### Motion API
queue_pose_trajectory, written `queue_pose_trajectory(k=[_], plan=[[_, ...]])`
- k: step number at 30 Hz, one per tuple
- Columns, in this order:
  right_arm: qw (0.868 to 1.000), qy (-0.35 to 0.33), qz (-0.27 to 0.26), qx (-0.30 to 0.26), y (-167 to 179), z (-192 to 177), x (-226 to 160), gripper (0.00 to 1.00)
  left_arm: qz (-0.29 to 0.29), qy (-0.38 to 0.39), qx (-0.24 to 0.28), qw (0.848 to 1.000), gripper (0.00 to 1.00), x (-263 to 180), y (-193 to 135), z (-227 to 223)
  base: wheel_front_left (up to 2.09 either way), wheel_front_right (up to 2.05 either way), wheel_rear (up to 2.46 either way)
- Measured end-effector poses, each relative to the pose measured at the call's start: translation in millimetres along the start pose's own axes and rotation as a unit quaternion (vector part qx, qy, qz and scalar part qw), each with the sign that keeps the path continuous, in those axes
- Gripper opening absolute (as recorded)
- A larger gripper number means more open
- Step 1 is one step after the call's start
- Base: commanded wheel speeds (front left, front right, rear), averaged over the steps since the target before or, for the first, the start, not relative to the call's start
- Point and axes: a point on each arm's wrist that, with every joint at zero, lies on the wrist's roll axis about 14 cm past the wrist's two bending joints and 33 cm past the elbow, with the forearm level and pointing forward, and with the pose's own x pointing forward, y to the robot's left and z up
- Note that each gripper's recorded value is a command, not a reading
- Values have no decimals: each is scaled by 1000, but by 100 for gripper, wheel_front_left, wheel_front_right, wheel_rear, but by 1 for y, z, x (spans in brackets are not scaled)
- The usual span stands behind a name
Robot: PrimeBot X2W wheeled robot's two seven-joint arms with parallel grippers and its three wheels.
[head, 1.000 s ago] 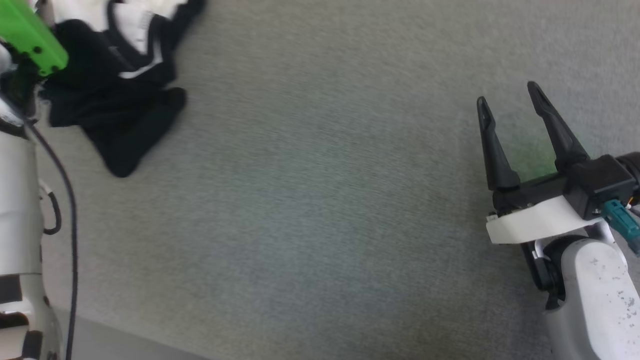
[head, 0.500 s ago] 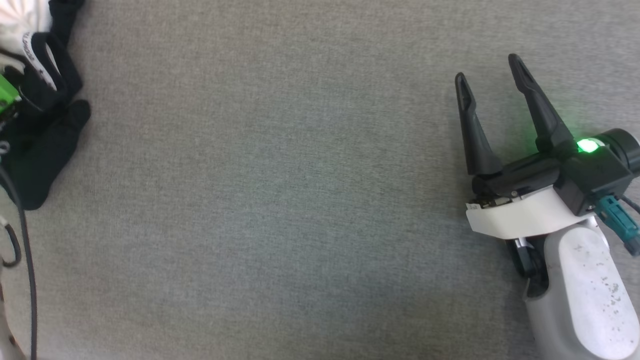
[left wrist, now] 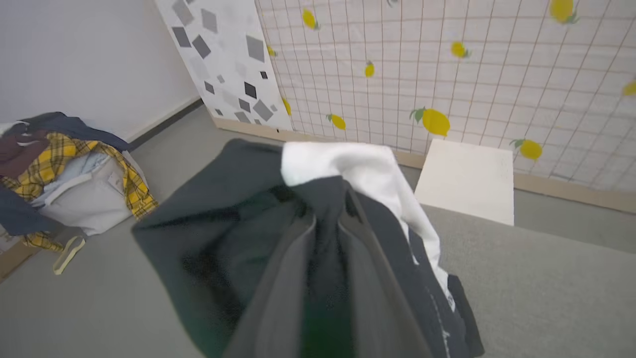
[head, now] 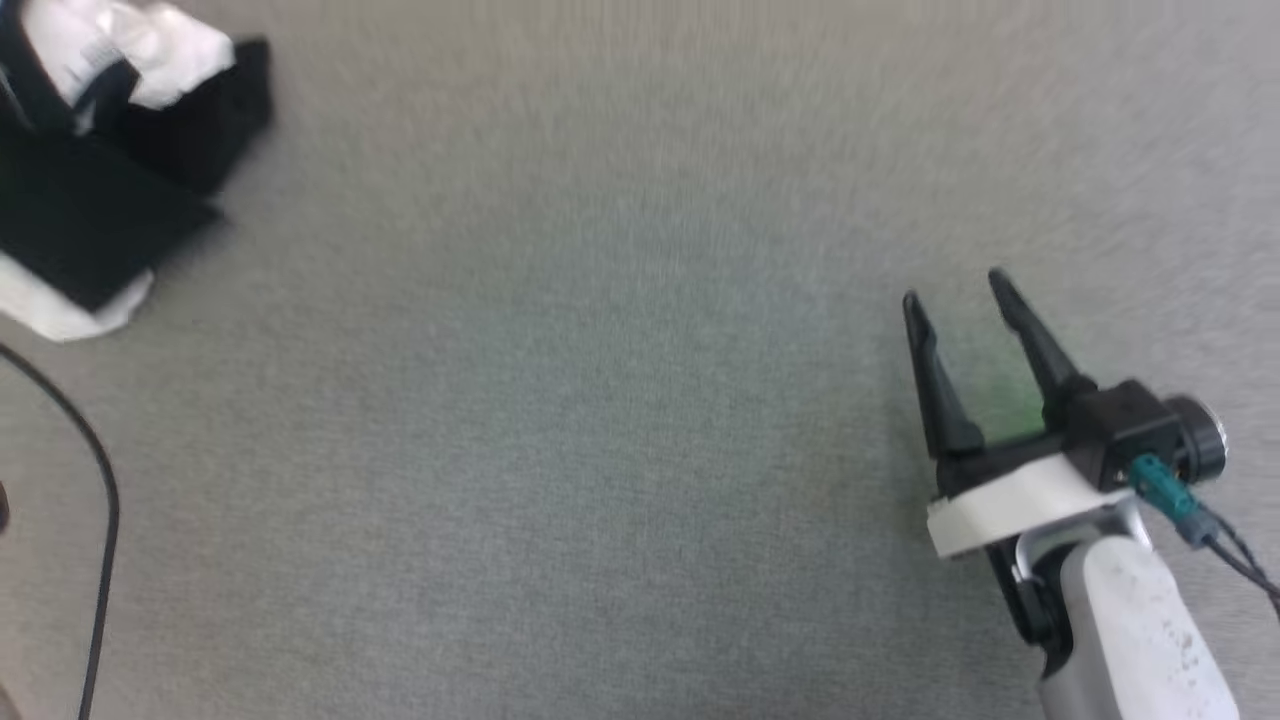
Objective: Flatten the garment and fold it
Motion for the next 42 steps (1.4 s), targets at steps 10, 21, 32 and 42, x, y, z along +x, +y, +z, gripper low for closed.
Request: queue_pose_trajectory(k=[10, 21, 32, 42], plan=[[996, -71, -46, -18, -12, 73, -61, 100, -169, -321, -20, 932, 0, -88, -86, 218, 0, 0, 0], [988, -104, -110, -32, -41, 105, -116, 100, -358, -416, -110, 829, 0, -193, -214, 308, 0, 0, 0], [978, -117, -166, -35, -66, 113, -159, 100, -493, -389, -201, 752, 0, -264, -295, 334, 0, 0, 0], [975, -104, -194, -34, -80, 106, -173, 100, -611, -52, -68, 787, 0, -270, -411, 107, 0, 0, 0]])
